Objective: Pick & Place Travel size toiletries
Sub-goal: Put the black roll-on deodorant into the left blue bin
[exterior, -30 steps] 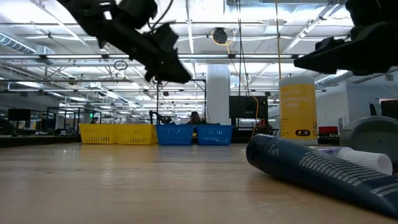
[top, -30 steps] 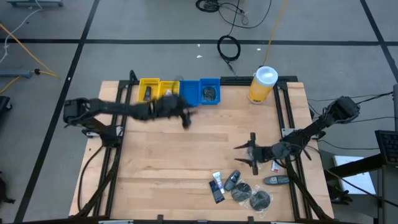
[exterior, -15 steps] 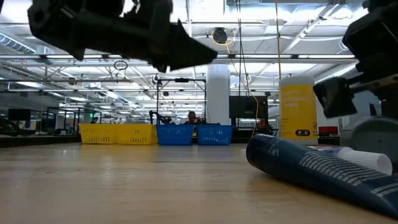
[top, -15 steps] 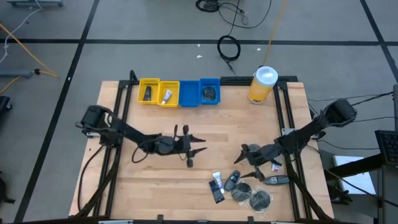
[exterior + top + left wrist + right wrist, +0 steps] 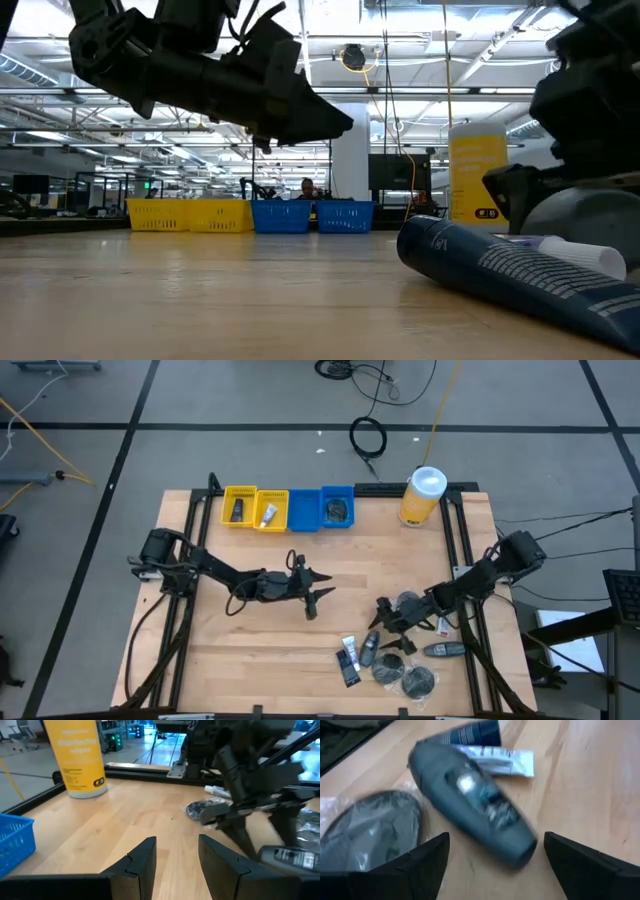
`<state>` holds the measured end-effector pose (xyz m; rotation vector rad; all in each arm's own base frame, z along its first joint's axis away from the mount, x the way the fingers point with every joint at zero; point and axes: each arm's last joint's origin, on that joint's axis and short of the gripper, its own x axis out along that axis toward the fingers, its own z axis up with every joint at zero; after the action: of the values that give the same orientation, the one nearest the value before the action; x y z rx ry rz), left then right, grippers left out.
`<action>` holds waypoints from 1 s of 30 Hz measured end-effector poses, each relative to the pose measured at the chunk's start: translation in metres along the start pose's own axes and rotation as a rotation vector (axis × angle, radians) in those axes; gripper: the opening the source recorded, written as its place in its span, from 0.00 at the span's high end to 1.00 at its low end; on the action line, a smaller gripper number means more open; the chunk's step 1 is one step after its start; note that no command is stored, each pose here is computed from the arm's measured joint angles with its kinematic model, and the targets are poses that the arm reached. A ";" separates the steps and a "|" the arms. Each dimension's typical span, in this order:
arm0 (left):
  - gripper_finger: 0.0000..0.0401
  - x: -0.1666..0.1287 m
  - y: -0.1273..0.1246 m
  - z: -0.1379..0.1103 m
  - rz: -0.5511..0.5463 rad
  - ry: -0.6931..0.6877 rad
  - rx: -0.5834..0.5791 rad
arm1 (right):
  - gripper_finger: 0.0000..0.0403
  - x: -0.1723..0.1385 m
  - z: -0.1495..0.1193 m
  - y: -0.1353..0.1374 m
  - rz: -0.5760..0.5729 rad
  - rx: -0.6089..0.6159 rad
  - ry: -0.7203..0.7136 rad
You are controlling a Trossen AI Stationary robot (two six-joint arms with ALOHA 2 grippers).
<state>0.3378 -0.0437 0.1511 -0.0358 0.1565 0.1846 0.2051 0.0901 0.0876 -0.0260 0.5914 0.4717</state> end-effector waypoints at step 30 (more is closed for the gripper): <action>0.64 0.000 0.000 0.000 -0.003 0.002 0.002 | 0.51 -0.009 0.002 -0.018 -0.243 -0.003 0.072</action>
<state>0.3378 -0.0438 0.1510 -0.0341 0.1587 0.1812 0.2068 0.0707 0.0924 -0.1165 0.6486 0.2364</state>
